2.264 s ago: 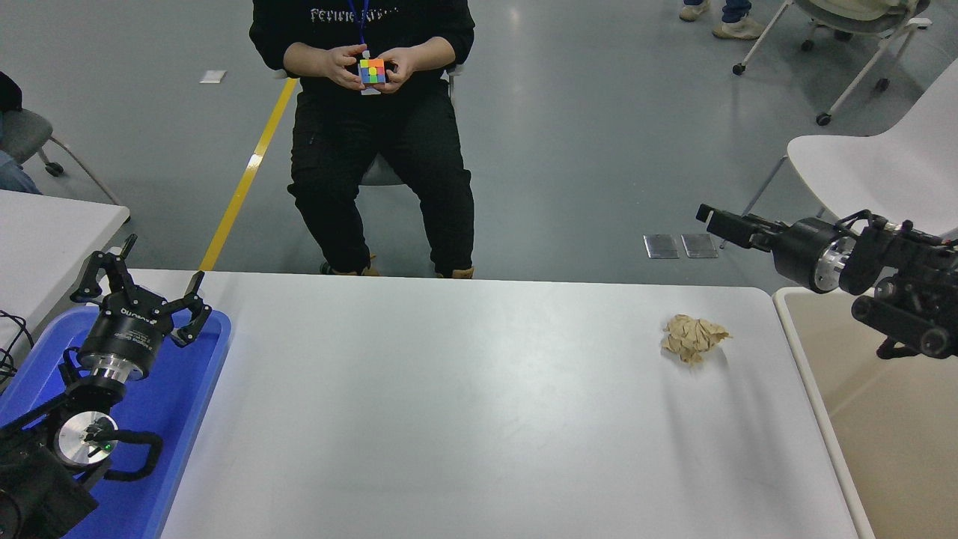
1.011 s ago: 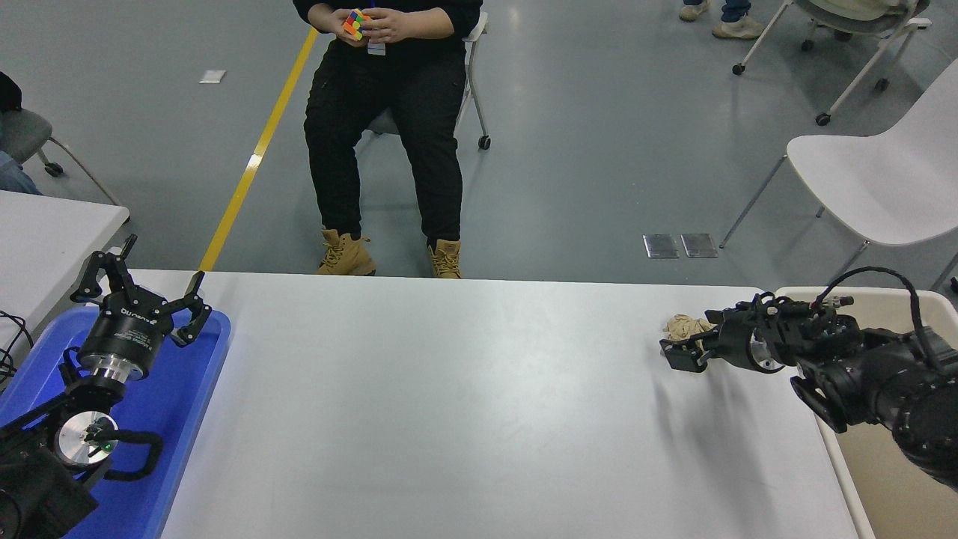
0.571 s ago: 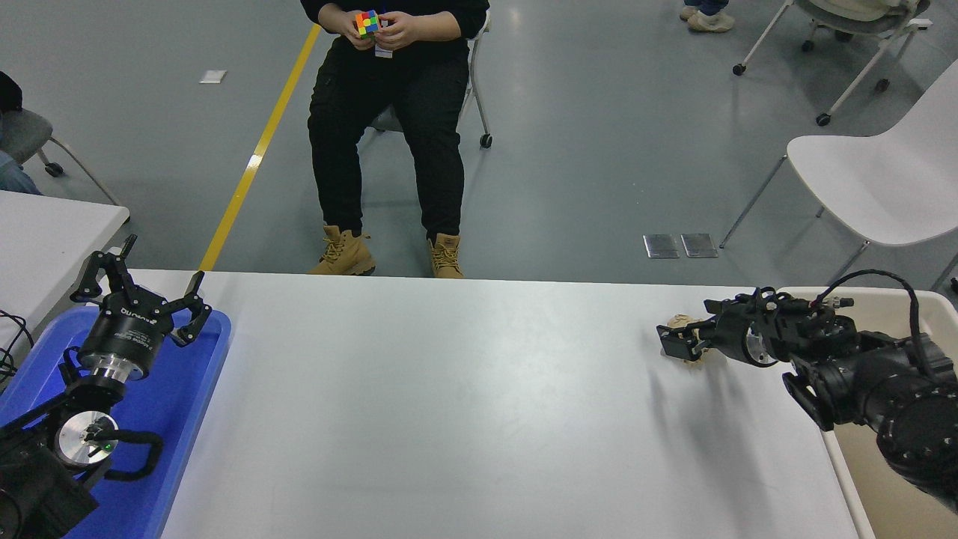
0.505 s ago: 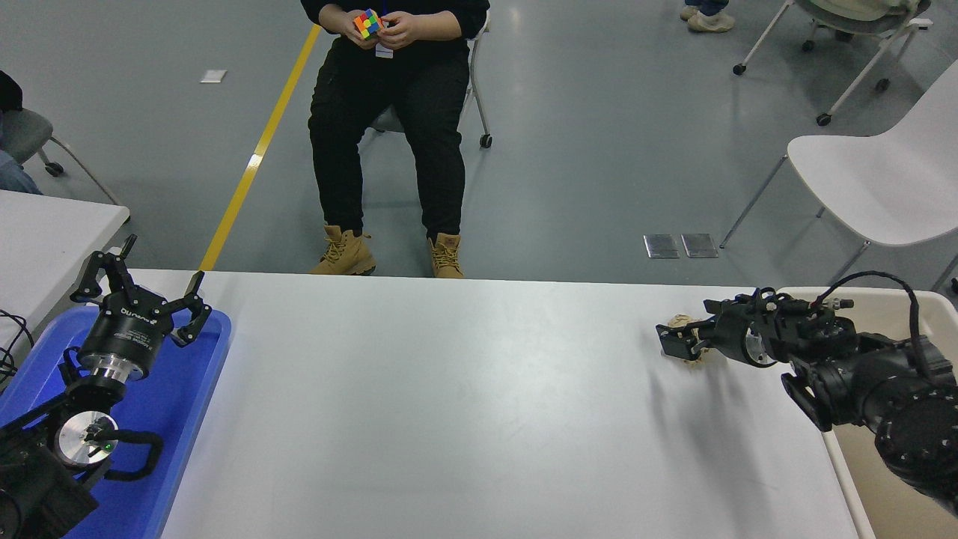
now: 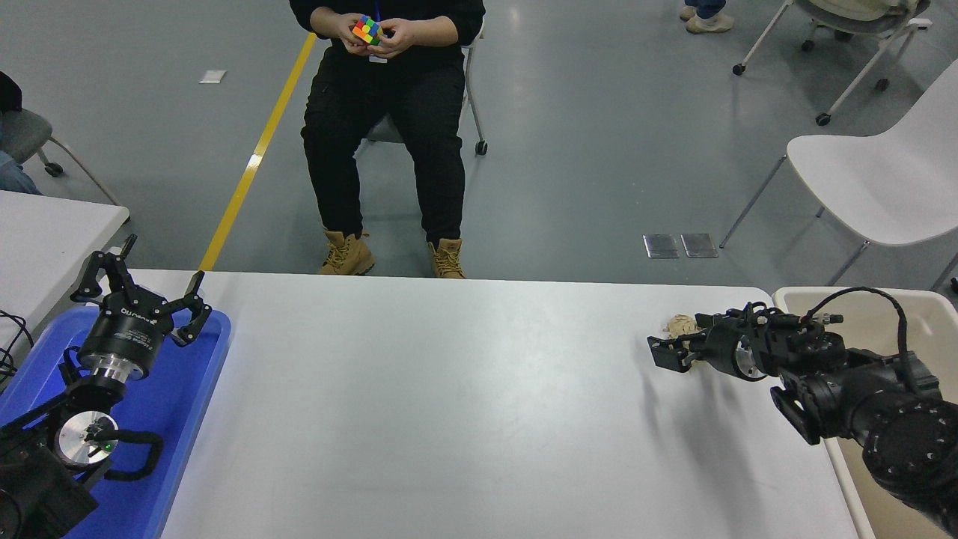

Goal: Clean the table surface

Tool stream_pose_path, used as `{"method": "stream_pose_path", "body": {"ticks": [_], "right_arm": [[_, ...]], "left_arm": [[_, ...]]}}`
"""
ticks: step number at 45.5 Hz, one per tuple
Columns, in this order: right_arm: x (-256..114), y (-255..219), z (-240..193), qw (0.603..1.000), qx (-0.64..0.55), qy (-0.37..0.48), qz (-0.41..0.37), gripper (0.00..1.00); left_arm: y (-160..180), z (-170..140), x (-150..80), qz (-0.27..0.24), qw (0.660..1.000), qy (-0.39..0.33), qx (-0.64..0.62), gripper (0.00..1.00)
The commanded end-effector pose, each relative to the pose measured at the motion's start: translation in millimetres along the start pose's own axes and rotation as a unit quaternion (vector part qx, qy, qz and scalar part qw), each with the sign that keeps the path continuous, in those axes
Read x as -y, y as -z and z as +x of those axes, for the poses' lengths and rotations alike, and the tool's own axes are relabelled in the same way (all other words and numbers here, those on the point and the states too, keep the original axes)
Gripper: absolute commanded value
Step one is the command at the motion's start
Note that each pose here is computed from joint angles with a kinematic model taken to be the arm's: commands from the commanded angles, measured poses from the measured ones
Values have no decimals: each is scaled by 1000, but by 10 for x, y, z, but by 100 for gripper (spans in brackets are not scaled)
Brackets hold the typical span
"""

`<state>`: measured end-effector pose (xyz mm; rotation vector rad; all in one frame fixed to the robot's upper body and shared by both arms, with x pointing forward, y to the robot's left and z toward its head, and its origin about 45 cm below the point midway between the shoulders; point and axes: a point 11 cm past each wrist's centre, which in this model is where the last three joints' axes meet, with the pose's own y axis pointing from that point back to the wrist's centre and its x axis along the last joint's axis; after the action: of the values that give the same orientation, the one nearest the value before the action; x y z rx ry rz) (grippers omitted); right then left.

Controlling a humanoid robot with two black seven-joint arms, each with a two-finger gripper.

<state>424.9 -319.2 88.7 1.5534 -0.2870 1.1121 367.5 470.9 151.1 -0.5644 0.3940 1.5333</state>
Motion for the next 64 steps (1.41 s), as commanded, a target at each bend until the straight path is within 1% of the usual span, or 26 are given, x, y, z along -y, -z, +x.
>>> {"method": "stream_pose_path", "body": {"ticks": [1,7,14,15,18,20,33,35,41,47,50,52,54,56,62,64], "right_arm": [[12,39,-51,1000,1,5,4,98],[23,79,-97,1000,0,11,8,98],[78,233,-195,1000,-1,21,23,97],[81,243,-202,999,0,21,24,96],[94,280,-216,999,-1,23,28,87],[97,283,-211,999,-1,22,28,85],[78,188,-129,1000,2,10,14,85],[76,192,-149,1000,1,12,14,83],[87,218,-155,1000,1,13,17,82],[82,208,-156,1000,-6,17,17,67],[80,188,-118,1000,-7,13,15,62],[71,163,-106,1000,-7,12,13,56],[62,130,-84,1000,-10,9,8,55],[49,80,-54,1000,-14,7,1,47],[43,62,-46,1000,-14,5,-2,46],[39,56,-48,1000,-14,5,-2,42]], "left_arm": [[1,-1,0,0,1000,0,0,100],[1,-1,0,0,1000,0,0,100],[1,-1,0,0,1000,0,0,100],[1,-1,0,0,1000,0,0,100],[1,-1,0,0,1000,0,0,100],[1,-1,0,0,1000,0,0,100],[-6,3,0,0,1000,0,1,100],[1,-1,0,0,1000,0,0,100],[1,-1,0,0,1000,0,0,100],[1,-1,0,0,1000,0,0,100],[1,-1,0,0,1000,0,0,100],[1,-1,0,0,1000,0,0,100],[1,-1,0,0,1000,0,0,100],[-6,3,0,0,1000,0,1,100],[-6,3,0,0,1000,0,1,100],[-6,3,0,0,1000,0,1,100]]}}
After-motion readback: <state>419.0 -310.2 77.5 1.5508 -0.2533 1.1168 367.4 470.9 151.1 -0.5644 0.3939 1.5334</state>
